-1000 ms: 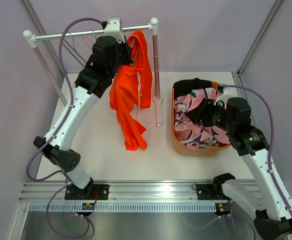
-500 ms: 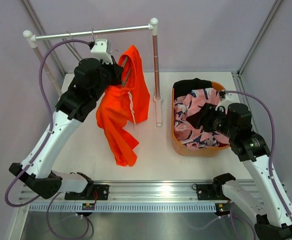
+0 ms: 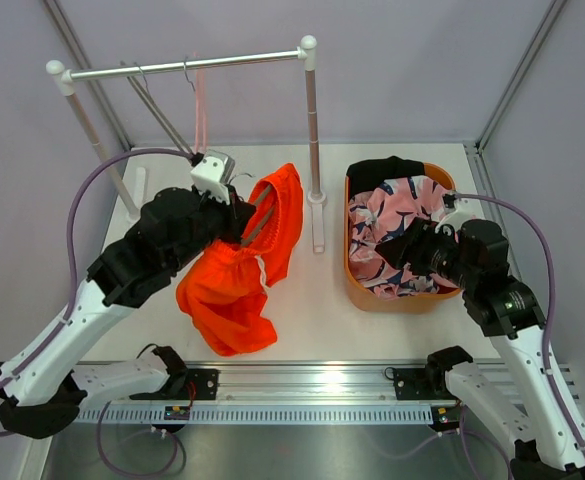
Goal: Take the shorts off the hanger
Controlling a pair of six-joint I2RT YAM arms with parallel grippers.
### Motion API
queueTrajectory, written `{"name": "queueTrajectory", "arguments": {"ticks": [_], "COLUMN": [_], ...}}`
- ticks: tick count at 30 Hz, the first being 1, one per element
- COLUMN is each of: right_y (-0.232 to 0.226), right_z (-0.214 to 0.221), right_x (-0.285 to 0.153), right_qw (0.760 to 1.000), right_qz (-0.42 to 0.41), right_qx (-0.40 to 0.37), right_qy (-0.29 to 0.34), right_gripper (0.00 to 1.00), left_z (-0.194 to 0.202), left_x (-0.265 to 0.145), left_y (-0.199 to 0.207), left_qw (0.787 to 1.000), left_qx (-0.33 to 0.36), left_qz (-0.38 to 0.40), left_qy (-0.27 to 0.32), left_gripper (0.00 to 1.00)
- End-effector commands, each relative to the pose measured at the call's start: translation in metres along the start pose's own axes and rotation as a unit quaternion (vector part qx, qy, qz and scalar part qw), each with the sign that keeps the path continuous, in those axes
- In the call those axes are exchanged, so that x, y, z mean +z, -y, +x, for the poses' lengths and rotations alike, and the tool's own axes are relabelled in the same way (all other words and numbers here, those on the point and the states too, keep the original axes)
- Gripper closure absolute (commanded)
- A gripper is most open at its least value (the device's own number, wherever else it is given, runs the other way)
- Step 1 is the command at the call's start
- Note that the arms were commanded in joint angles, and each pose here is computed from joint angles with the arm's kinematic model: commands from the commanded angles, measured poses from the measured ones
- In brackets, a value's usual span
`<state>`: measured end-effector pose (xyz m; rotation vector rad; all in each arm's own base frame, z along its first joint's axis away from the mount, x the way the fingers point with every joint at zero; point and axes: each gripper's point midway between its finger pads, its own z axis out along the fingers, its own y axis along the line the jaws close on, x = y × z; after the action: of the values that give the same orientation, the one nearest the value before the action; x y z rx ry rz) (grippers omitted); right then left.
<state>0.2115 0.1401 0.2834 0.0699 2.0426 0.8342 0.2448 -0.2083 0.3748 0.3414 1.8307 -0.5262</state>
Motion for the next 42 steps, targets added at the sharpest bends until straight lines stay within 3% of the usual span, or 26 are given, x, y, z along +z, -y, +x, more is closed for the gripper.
{"name": "queueTrajectory", "arguments": {"ticks": [1,7,14,19,25,42], "right_y": [-0.004,-0.003,-0.046,-0.102,-0.132,-0.125], "right_z": [0.004,0.006,-0.005,0.017,0.029,0.045], "right_x": [-0.001,0.012,0.031,0.053,0.068,0.107], "right_qw": [1.0,1.0,0.999,0.996,0.996,0.997], "right_qz": [-0.013,-0.02,-0.038,-0.062,-0.053,0.002], "right_qx": [0.007,0.019,-0.019,-0.051,-0.066,-0.072], "right_qy": [0.001,-0.003,-0.011,-0.033,-0.033,-0.038], "right_gripper": [0.33,0.33,0.35,0.36,0.37,0.4], "left_z": [-0.009,0.019,0.034,0.039,0.054,0.059], "left_x": [-0.021,-0.039,-0.05,-0.042,-0.025,-0.021], "left_y": [0.005,0.025,0.054,0.061,0.063,0.071], "left_qw": [0.999,0.998,0.992,0.995,0.995,0.994], "left_qx": [0.0,0.01,0.022,0.05,0.064,0.061], "left_qz": [0.013,0.065,0.12,0.086,0.063,0.082], "left_qy": [0.034,-0.001,-0.023,-0.025,-0.044,-0.042], "left_gripper": [1.0,1.0,1.0,1.0,1.0,1.0]}}
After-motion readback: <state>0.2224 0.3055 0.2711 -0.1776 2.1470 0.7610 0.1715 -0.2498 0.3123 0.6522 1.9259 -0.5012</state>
